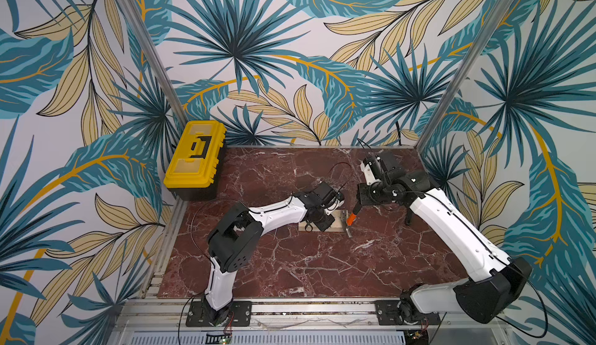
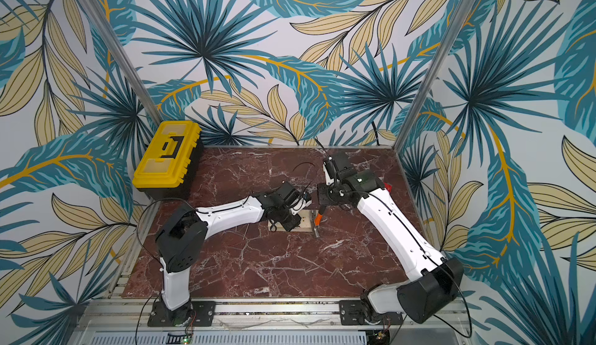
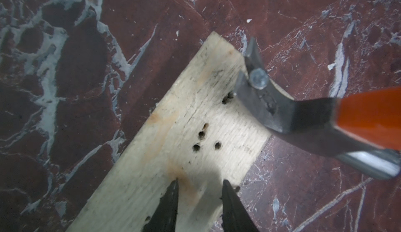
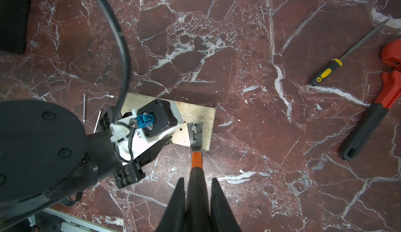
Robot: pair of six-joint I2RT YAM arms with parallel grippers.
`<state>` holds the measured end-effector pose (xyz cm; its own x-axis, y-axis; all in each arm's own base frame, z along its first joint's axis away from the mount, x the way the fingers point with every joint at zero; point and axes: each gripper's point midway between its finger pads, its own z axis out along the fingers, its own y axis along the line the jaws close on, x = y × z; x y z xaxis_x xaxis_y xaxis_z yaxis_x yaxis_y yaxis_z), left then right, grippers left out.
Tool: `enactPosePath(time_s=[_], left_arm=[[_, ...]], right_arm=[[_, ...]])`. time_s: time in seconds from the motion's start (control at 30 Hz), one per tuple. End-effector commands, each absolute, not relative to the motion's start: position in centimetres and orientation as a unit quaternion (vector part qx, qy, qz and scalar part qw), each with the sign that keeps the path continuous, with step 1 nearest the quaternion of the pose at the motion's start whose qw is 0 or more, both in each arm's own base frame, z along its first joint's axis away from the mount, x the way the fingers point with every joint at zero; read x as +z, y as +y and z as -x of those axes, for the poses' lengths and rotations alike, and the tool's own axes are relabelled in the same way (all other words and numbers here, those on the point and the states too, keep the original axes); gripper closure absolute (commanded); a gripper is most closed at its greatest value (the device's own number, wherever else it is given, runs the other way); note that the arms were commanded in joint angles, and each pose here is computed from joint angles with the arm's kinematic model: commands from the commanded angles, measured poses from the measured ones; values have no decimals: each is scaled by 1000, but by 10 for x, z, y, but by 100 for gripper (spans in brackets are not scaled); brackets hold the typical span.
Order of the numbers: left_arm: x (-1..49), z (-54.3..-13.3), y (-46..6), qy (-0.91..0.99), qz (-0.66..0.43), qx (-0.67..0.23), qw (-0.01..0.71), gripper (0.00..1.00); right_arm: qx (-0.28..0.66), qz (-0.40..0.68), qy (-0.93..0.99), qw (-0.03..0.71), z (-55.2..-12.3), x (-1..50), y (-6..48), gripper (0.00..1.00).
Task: Use a claw hammer to pull out a nail
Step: Remove the nail from the mounting plate.
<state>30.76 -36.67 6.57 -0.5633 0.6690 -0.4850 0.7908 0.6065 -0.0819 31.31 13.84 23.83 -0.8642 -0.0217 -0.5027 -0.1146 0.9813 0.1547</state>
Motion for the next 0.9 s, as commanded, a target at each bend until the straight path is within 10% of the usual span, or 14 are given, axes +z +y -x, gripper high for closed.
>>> enactPosePath(time_s=[0.0,0.87], left_arm=[[29,-288,-353,885,-421,-136,146,66],[20,-302,-358,897,-394,-146,137,67]], right_arm=[[116,30,945,304,-327,259,147,100],[115,36,927,356,-309,211,135,100]])
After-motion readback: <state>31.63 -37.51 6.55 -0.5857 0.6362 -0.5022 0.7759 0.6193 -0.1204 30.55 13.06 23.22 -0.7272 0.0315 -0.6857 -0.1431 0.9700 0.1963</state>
